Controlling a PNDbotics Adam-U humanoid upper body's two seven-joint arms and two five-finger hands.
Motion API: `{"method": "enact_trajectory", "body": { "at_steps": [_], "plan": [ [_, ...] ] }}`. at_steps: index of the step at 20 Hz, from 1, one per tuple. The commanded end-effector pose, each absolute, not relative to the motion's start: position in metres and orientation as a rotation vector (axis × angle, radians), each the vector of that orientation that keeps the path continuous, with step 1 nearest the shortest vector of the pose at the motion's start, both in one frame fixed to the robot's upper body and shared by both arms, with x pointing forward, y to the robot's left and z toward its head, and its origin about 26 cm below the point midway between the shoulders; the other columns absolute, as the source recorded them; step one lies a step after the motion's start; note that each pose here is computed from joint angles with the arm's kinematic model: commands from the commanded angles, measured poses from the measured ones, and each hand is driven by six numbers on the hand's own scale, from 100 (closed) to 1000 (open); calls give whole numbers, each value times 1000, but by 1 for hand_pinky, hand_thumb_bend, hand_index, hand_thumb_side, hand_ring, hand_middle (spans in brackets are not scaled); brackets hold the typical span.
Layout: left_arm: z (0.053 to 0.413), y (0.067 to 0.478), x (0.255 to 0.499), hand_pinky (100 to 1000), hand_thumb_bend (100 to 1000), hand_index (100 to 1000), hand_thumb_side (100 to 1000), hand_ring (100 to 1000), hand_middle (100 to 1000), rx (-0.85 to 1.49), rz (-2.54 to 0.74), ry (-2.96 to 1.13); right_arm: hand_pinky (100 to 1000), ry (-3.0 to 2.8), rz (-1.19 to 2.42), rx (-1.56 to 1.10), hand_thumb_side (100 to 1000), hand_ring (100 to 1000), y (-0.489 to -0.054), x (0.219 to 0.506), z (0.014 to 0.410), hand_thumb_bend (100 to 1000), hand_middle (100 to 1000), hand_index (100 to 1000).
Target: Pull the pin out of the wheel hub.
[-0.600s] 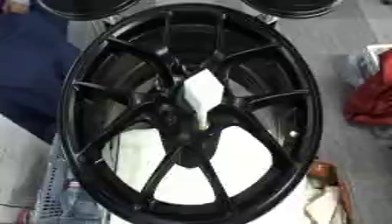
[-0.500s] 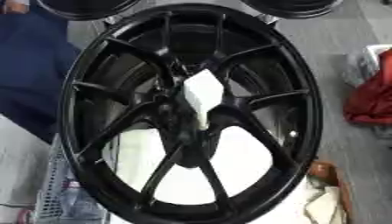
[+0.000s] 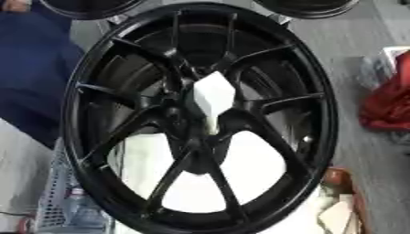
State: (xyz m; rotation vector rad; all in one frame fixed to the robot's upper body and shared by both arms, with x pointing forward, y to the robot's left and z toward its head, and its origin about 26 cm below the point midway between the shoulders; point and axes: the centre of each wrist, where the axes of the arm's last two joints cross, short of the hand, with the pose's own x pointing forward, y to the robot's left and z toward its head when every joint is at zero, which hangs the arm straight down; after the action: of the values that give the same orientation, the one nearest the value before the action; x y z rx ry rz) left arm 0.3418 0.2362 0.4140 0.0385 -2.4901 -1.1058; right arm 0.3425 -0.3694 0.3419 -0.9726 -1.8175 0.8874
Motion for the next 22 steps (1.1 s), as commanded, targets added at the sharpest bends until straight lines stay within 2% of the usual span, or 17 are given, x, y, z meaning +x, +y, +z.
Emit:
{"method": "enact_trajectory", "body": {
  "at_steps": [1, 6, 7, 8, 10, 15, 22],
  "plan": [
    [426, 237, 331, 791, 178, 852, 619, 745, 766, 91, -1220, -2494, 848, -1839, 890, -1021, 492, 770, -372, 334, 359, 100, 708, 771],
    [427, 224, 323, 796, 165, 854, 622, 754, 768, 190, -1551, -2387, 848, -1838, 898, -1015, 496, 769, -370, 335, 358, 100, 708, 770],
    [427, 221, 321, 796, 202, 853, 598, 755, 766, 217, -1625, -2357, 848, -1837, 900, -1015, 493, 769, -370, 335, 358, 100, 708, 770],
    [427, 218, 320, 796, 172, 852, 609, 756, 767, 240, -1695, -2326, 848, -1836, 902, -1015, 498, 769, -370, 336, 358, 100, 708, 770],
    [427, 213, 317, 796, 176, 852, 601, 757, 768, 271, -1796, -2279, 848, -1836, 904, -1014, 499, 769, -369, 336, 358, 100, 708, 770],
    [423, 196, 307, 798, 207, 852, 584, 762, 767, 307, -2075, -2118, 848, -1833, 912, -1011, 507, 769, -368, 337, 358, 100, 708, 770],
    [417, 172, 300, 808, 256, 865, 609, 778, 780, 356, -2327, -1901, 848, -1827, 928, -1004, 516, 769, -365, 339, 356, 100, 708, 770]
  ]
}}
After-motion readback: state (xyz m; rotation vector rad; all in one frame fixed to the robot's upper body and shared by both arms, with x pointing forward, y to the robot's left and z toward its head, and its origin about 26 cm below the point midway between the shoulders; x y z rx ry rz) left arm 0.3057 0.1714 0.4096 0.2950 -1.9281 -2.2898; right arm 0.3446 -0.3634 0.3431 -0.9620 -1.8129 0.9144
